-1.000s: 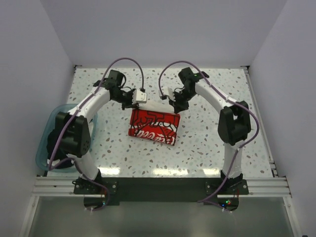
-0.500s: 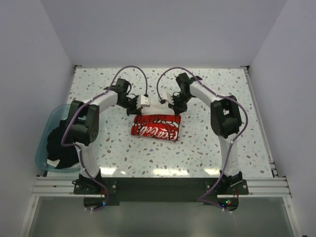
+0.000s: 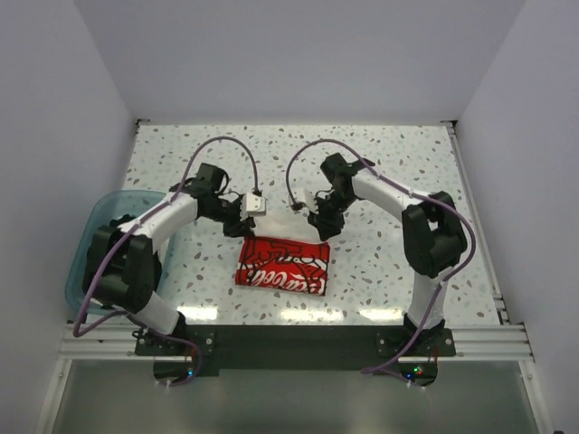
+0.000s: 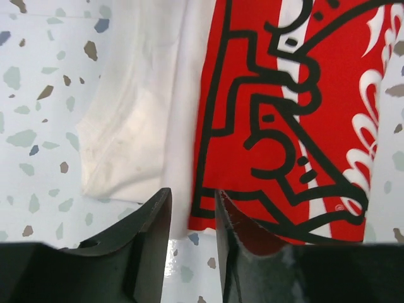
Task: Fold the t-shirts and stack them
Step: Fold the tshirt
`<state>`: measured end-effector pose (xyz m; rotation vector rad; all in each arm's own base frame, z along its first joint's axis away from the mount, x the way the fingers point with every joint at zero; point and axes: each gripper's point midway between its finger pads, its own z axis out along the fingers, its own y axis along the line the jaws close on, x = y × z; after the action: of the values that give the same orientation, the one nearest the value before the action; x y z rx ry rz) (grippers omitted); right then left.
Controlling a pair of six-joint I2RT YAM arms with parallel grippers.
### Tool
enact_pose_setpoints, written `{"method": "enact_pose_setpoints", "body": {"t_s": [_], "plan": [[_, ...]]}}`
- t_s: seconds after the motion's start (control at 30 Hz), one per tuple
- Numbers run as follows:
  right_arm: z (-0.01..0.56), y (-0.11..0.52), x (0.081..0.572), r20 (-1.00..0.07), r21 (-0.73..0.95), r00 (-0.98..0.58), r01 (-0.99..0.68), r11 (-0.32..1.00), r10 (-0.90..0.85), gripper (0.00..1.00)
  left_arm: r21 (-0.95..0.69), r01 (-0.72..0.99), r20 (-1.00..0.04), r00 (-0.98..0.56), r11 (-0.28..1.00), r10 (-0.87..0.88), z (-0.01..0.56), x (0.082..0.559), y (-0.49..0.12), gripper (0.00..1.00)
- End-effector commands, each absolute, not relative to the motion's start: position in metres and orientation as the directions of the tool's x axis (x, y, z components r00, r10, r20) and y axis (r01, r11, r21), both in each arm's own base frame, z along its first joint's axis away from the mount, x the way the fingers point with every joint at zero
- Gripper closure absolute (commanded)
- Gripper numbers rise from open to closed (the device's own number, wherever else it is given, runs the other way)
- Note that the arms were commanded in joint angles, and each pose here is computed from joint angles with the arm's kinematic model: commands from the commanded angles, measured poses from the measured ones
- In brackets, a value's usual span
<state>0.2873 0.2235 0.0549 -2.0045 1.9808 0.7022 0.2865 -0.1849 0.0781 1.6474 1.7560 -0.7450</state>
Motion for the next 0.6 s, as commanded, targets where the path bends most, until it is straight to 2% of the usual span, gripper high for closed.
{"method": "enact_pose_setpoints", "body": {"t_s": [0.0, 0.13, 0.2, 0.33, 0.57], "plan": [[0.098, 0.23, 0.308, -0.583, 0.21, -0.237, -0.968, 0.138, -0.777, 0.64, 0.045, 0.996, -0.822, -0.009, 0.082, 0.569, 0.114, 0.294, -0.201, 0.59], [0.121, 0.249, 0.338, -0.641, 0.309, -0.401, -0.915, 0.259, -0.655, 0.67, 0.11, 0.994, -0.828, 0.084, 0.014, 0.554, 0.122, 0.299, -0.229, 0.55], [0.116, 0.263, 0.348, -0.615, 0.422, -0.539, -0.841, 0.338, -0.575, 0.7, 0.111, 0.993, -0.822, 0.111, -0.034, 0.558, 0.113, 0.3, -0.242, 0.53], [0.108, 0.274, 0.363, -0.611, 0.472, -0.606, -0.795, 0.38, -0.509, 0.79, 0.096, 0.992, -0.822, 0.122, -0.076, 0.556, 0.099, 0.308, -0.263, 0.53], [0.087, 0.291, 0.378, -0.539, 0.591, -0.735, -0.679, 0.436, -0.412, 0.83, 0.088, 0.99, -0.809, 0.137, -0.113, 0.572, 0.074, 0.324, -0.279, 0.53]]}}
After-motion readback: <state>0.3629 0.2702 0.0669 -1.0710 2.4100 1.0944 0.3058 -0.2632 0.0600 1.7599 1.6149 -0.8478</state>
